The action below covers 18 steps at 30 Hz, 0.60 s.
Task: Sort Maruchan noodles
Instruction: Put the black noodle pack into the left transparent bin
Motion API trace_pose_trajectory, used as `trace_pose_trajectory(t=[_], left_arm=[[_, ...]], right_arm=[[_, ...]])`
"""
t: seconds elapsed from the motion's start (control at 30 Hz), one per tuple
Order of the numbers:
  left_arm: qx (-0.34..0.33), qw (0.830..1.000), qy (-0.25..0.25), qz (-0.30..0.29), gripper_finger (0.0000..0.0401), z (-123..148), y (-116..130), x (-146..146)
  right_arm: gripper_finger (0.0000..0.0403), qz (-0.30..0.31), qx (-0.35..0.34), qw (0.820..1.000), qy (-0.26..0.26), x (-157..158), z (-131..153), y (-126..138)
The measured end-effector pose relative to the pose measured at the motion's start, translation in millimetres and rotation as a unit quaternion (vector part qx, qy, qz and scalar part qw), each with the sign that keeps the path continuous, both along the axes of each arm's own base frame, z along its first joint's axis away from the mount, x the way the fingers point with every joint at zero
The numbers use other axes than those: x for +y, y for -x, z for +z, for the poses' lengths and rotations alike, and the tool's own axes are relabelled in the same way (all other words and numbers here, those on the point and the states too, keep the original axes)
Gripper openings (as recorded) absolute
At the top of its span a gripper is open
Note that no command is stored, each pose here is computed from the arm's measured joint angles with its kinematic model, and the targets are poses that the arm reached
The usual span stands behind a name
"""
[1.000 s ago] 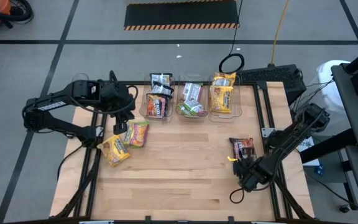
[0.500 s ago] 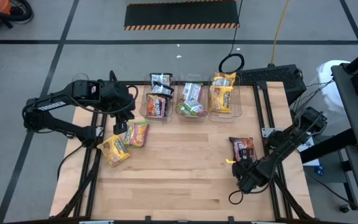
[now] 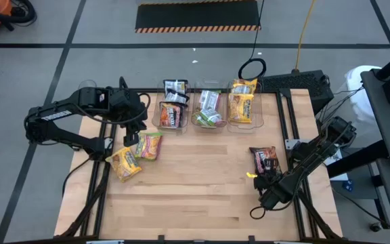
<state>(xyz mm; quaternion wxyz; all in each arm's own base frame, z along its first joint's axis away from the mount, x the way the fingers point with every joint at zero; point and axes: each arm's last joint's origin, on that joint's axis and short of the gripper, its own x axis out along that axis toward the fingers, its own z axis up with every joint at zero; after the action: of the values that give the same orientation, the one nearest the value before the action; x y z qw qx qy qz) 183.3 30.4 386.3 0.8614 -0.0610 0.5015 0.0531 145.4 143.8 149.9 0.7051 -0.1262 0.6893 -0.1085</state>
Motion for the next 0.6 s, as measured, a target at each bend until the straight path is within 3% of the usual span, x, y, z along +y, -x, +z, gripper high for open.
trace_pose_trajectory(t=[0.23,0.6], left_arm=[[0.0,1.0,0.0,0.0,0.0037,0,0,0],[0.0,1.0,0.002,0.003,0.0037,0,0,0]], right_arm=[[0.0052,-0.015,-0.028,0.999,0.028,-4,-3,1],[0.0052,-0.019,-0.011,0.999,0.048,-16,-19,12]])
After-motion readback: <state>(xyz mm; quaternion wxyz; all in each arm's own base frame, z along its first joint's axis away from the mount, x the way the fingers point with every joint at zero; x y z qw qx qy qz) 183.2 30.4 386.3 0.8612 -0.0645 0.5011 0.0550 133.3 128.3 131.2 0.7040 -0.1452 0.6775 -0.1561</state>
